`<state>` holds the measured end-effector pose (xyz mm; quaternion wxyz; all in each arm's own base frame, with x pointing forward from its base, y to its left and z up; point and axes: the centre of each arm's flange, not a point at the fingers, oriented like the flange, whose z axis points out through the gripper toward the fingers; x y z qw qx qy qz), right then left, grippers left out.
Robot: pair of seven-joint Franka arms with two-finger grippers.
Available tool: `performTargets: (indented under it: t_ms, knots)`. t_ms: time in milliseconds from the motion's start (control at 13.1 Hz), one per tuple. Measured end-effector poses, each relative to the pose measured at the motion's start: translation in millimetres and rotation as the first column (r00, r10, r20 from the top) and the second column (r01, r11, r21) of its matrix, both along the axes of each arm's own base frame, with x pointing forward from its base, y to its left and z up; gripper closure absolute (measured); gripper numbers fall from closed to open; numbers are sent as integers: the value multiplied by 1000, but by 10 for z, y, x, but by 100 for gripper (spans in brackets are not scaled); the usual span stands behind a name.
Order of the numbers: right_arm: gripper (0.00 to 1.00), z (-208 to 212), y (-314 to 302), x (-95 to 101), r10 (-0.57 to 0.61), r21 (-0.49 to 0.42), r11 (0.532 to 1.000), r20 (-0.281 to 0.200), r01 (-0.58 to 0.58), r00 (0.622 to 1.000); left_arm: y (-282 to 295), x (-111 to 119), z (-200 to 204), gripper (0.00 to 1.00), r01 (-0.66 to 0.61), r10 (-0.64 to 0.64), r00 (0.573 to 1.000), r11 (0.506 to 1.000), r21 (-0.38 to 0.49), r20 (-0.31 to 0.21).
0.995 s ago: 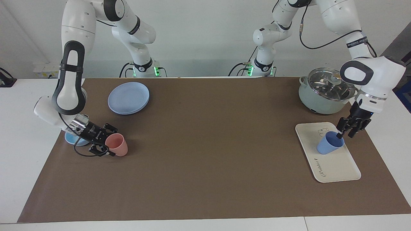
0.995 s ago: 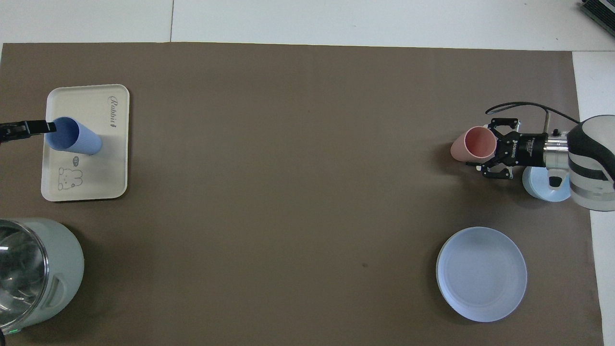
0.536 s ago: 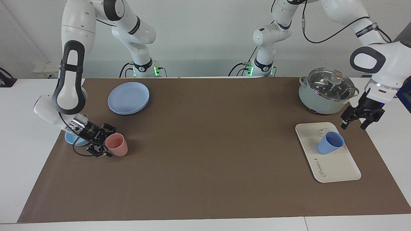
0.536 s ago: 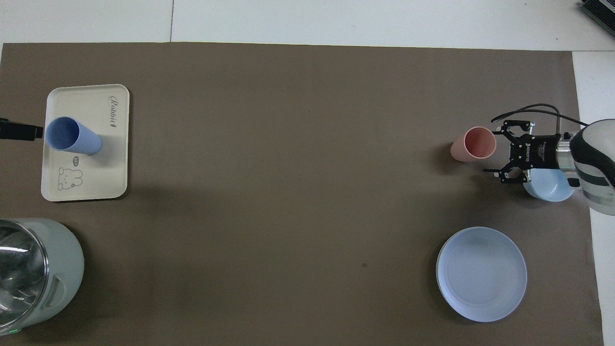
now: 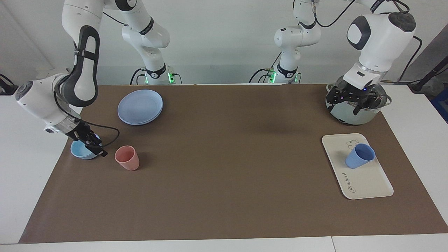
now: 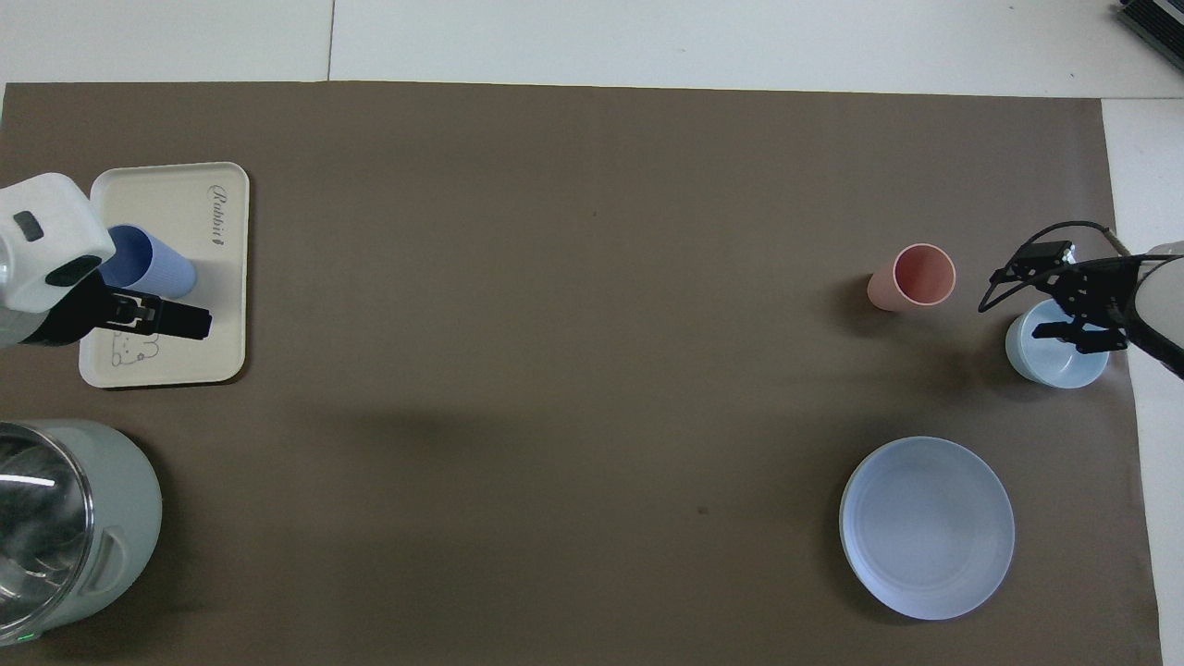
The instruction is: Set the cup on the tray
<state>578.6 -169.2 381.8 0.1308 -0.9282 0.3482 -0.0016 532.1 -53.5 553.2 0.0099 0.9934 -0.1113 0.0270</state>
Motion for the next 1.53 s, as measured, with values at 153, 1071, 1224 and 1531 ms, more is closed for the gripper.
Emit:
performTargets:
  t_ms: [153,1071,1224,1531]
  knots:
    - [0,186,88,-78,128,-55,990,-29,-129,991,-281,-90,94,0,-38,38,999,999,-3,5]
    - [0,1525,1883,-439,567,-153,803,-104,-576,817,48,-136,1018,0,-70,70,997,998,-1,-37]
    - [0,1918,1914,-428,575,-164,797,-87,-581,813,86,-112,883,0,-61,60,997,998,0,-47]
    - [0,2326,1924,-331,582,-158,790,-110,-593,805,58,-139,825,0,-53,53,997,999,3,-57]
